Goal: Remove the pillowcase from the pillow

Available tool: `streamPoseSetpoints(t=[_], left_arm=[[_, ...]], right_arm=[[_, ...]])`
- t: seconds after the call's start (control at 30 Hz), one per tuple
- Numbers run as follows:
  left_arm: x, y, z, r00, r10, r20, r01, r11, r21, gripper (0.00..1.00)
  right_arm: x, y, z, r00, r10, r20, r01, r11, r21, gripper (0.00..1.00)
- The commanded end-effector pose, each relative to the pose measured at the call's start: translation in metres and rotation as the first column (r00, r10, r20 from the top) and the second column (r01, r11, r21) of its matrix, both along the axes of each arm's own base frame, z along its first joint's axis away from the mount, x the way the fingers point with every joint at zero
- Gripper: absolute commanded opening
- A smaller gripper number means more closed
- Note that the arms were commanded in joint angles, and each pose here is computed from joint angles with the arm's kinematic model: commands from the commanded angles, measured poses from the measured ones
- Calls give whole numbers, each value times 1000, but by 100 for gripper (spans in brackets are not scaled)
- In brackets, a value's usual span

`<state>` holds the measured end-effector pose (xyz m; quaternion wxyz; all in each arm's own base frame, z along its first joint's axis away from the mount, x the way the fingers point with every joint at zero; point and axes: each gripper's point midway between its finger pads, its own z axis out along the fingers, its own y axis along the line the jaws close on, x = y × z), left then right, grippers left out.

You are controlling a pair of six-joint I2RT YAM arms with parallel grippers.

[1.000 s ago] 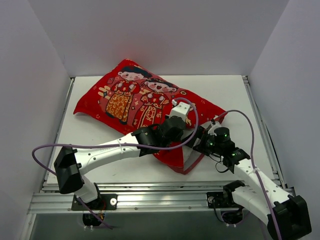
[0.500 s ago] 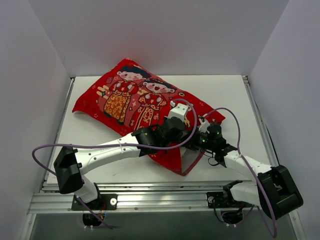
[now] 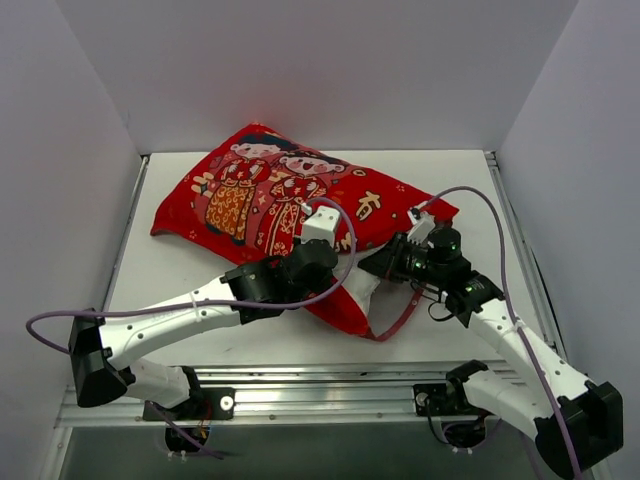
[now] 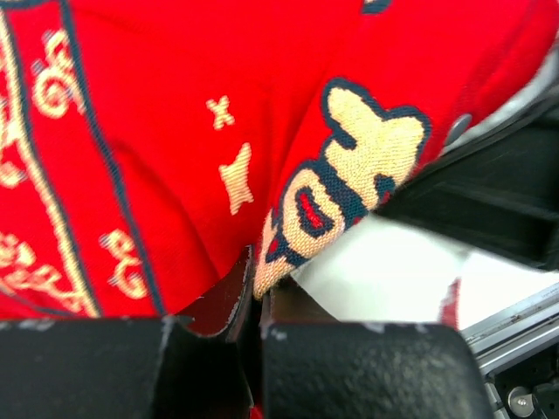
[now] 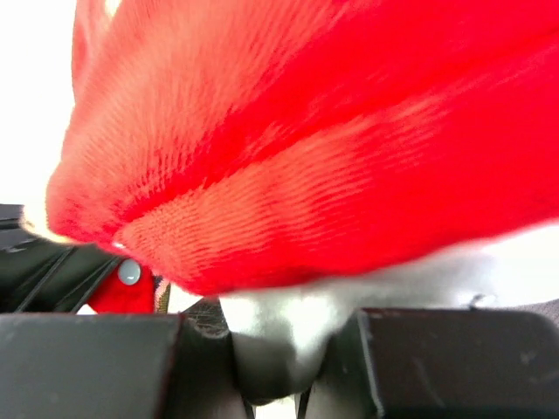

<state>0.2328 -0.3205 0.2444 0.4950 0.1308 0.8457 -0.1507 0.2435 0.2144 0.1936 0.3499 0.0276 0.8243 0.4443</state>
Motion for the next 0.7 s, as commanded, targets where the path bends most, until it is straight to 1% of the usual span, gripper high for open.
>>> streamPoseSetpoints(t=[0.0,0.07,0.1,0.2,0.23,0.3,0.37,0.4,0.5,0.57,0.67], left_arm=[[-7,42,-15,998,61,-20,-58,992,116,2],[-12,49,-18,998,63,-29,-59,992,115,2],[-15,53,-20,997,62,-38,-57,991,122,2],[-23,64,-27,996,64,-68,-55,991,122,2],[-26,67,-26,995,63,-72,-55,992,112,2],[-30,80,-35,993,82,-85,-70,987,143,2],[-30,98,-38,988,136,-75,-123,980,155,2],[-29,114,-47,982,181,-60,-165,964,207,2],[-20,140,-64,957,289,-30,-273,931,243,2],[-10,147,-75,933,358,-41,-339,912,231,3],[16,167,-83,864,503,0,-493,846,204,3]], right_arm=[[31,-17,106,941,-120,317,110,993,50,0],[37,-24,109,938,-135,320,142,990,1,0],[41,-27,125,925,-154,347,163,987,5,0],[49,-28,137,919,-161,361,174,985,-4,0],[52,-29,138,916,-170,362,185,983,-7,0],[58,-30,137,919,-178,352,198,980,-21,0],[61,-32,141,918,-183,353,204,979,-22,0],[61,-31,143,917,-181,355,201,979,-18,0],[59,-29,155,915,-174,365,186,983,3,0],[59,-27,164,913,-171,370,175,984,23,0],[55,-21,172,921,-146,362,138,989,47,0]])
